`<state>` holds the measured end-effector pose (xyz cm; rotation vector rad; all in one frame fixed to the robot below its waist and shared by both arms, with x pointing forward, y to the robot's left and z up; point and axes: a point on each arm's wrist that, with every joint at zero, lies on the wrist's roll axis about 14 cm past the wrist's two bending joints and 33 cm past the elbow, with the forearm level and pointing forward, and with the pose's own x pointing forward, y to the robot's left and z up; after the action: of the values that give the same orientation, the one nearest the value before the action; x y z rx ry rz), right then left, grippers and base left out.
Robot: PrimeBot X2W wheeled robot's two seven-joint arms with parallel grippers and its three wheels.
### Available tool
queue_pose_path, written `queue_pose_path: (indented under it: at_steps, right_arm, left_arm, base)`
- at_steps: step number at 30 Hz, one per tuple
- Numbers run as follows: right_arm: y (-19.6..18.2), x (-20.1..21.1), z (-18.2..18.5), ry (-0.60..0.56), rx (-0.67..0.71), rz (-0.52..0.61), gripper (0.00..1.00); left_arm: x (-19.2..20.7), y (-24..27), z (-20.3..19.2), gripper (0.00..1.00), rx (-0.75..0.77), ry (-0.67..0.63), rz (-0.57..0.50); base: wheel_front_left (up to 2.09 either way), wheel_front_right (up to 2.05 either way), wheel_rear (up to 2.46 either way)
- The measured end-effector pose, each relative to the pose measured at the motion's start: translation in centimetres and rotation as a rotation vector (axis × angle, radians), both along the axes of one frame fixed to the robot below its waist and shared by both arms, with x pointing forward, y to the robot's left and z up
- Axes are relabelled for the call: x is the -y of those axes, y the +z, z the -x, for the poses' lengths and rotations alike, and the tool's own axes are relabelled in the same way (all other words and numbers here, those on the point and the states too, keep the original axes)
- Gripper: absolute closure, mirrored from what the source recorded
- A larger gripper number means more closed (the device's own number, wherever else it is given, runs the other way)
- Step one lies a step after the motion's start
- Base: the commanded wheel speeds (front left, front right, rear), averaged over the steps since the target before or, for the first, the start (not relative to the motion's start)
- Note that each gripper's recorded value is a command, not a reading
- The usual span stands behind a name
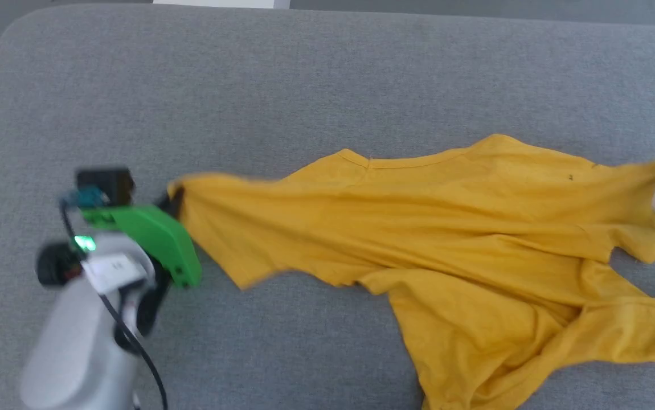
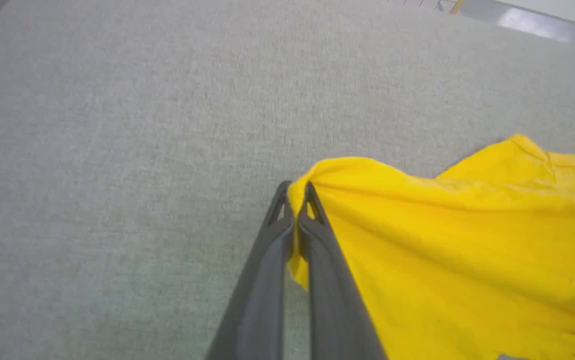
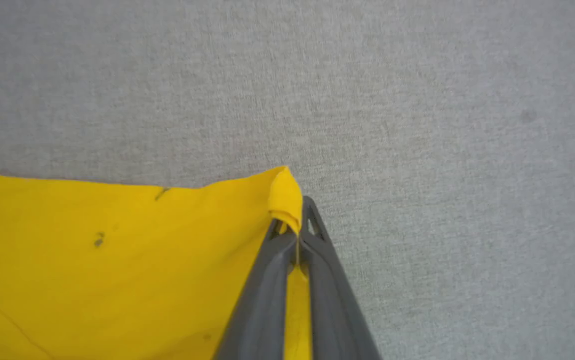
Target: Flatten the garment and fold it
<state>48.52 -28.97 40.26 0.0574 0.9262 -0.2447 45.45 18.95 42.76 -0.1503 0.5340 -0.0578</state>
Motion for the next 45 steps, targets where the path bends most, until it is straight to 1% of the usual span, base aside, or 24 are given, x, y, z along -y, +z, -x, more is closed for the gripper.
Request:
queue_pose_path:
  at_steps: [4, 8, 15, 18, 24, 28, 31, 35, 39, 42, 45]
  right_arm:
    - [4.5, 0.9, -2.8, 0.036, 0.158, 0.071, 1.0]
    - [10.2, 1.1, -6.4, 0.074, 0.351, 0.133, 1.0]
    - [20.0, 0.2, -11.7, 0.144, 0.665, 0.233, 1.0]
    - [24.5, -1.0, -13.8, 0.182, 0.814, 0.273, 1.0]
    - [31.6, -2.5, -16.1, 0.224, 1.067, 0.355, 1.0]
    - [35.9, -2.6, -16.5, 0.218, 1.222, 0.399, 1.0]
    - [38.7, -2.5, -16.5, 0.199, 1.333, 0.41, 1.0]
    - [39.9, -2.8, -17.0, 0.2, 1.393, 0.413, 1.0]
    - [38.0, -3.3, -18.3, 0.22, 1.36, 0.388, 1.0]
    - [34.4, -4.2, -19.5, 0.257, 1.288, 0.341, 1.0]
    - [28.1, -4.9, -19.9, 0.294, 1.156, 0.27, 1.0]
  left_arm:
    - [-0.6, 4.8, -3.8, 1.0, 0.164, -0.023, -0.037]
    - [-1.5, 9.1, -6.9, 1.0, 0.289, -0.049, -0.148]
    - [-2.2, 17.7, -12.9, 1.0, 0.55, -0.02, -0.256]
    - [-2.2, 21.4, -15.2, 1.0, 0.665, 0.008, -0.289]
    - [-2.4, 27.1, -18.5, 1.0, 0.873, 0.081, -0.304]
    - [-2.6, 30.5, -19.6, 1.0, 1.012, 0.131, -0.304]
    - [-2.6, 32.4, -19.9, 1.0, 1.098, 0.154, -0.296]
    - [-2.8, 33.2, -20.3, 1.0, 1.148, 0.171, -0.289]
    - [-3.1, 32.0, -20.8, 1.0, 1.125, 0.163, -0.293]
    - [-3.3, 29.0, -21.5, 1.0, 1.044, 0.136, -0.298]
    - [-3.1, 23.1, -21.6, 1.0, 0.892, 0.085, -0.303]
  base:
    - [0.0, 0.0, 0.0]
    - [0.0, 0.0, 0.0]
    - [0.0, 0.0, 0.0]
    - [0.0, 0.0, 0.0]
    - [0.0, 0.0, 0.0]
    - [0.0, 0.0, 0.0]
    - [0.0, 0.0, 0.0]
    - [0.0, 0.0, 0.0]
    - [0.0, 0.0, 0.0]
    - [0.0, 0.0, 0.0]
    - [0.0, 0.0, 0.0]
